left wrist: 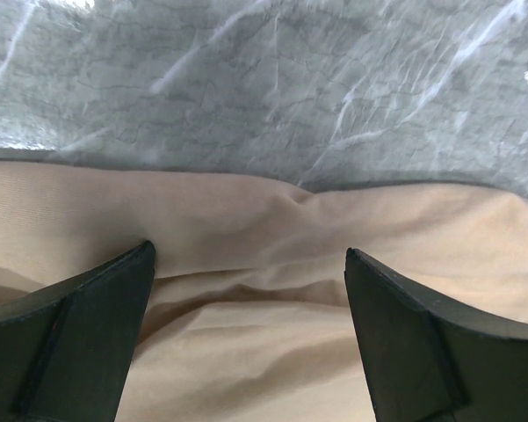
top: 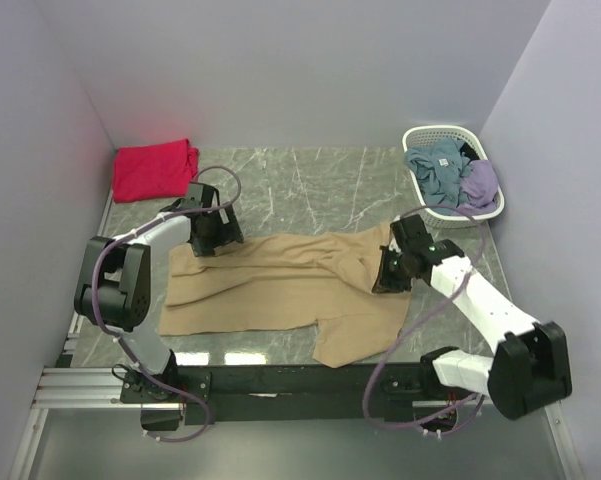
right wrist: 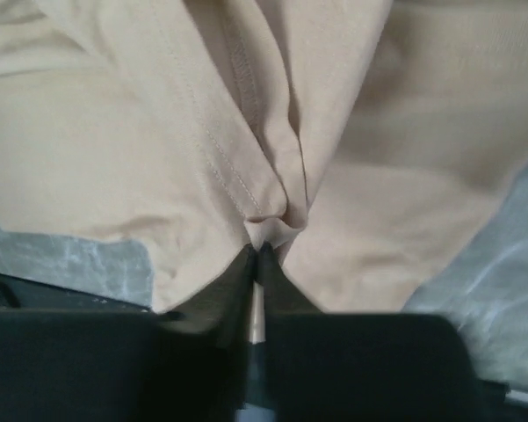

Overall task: Fold and stack the t-shirts
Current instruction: Fold the tshirt

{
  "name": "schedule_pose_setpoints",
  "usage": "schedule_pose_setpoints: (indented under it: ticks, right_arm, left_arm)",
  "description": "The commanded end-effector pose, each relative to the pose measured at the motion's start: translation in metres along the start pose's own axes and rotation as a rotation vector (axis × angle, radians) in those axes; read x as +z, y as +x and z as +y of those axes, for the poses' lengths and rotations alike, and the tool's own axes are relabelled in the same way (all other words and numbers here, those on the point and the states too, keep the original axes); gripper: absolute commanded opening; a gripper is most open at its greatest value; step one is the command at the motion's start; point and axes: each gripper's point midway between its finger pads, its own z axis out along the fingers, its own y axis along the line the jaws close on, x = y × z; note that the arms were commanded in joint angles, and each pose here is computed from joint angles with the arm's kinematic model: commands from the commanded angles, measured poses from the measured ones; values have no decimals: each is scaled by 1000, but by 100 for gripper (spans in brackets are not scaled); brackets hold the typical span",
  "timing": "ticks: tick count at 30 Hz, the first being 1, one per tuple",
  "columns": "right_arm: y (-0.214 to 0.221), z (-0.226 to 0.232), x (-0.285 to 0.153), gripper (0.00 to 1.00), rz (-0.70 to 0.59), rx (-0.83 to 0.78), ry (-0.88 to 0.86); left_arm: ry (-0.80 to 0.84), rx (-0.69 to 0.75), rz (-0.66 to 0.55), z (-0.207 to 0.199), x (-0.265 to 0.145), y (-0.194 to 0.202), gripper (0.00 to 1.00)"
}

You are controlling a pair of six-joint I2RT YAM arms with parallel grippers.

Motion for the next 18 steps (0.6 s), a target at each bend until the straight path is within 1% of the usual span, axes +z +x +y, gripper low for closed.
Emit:
schedule_pose_setpoints:
  ticks: [1, 2, 3, 4, 5, 6, 8, 10, 12, 13, 14, 16, 17, 18]
  right_arm:
    - [1, -5, -22, 40, -82, 79, 60]
    - [-3, -10, -26, 82, -100, 80, 95]
    - [-11, -12, -30, 95, -130, 84, 118]
    - [-22, -12, -35, 96, -176, 80, 133]
    - [-34, -15, -38, 100, -227, 74, 158]
    - [-44, -17, -40, 100, -266, 82, 175]
    - [-70, -6, -40, 100, -338, 58, 134]
    - [-86, 9, -36, 100, -339, 66, 51]
    - [-96, 33, -17, 100, -303, 40, -71]
    - [-103, 40, -13, 100, -302, 27, -105]
    - [-110, 45, 1, 100, -294, 21, -122]
    - [-117, 61, 9, 100, -266, 2, -187]
    - [-115, 58, 25, 100, -222, -9, -169]
    - [-117, 58, 30, 100, -213, -11, -166]
  left_arm:
    - [25, 41, -21, -12, 0, -11, 94]
    - [22, 40, -21, -12, 0, -10, 94]
    - [20, 43, -18, -12, 1, -10, 94]
    - [21, 44, -18, -13, 1, -10, 94]
    - [19, 44, -15, -12, 1, -9, 94]
    - [21, 47, -14, -13, 1, -8, 94]
    - [20, 47, -16, -13, 1, -8, 94]
    - [21, 50, -20, -14, -1, -9, 94]
    - [28, 48, -29, -16, -4, -11, 95]
    - [35, 48, -31, -17, -4, -12, 95]
    - [37, 50, -34, -18, -5, -12, 95]
    - [37, 51, -34, -19, -5, -13, 95]
    - [33, 51, -33, -18, -6, -13, 95]
    - [32, 55, -34, -18, -5, -13, 95]
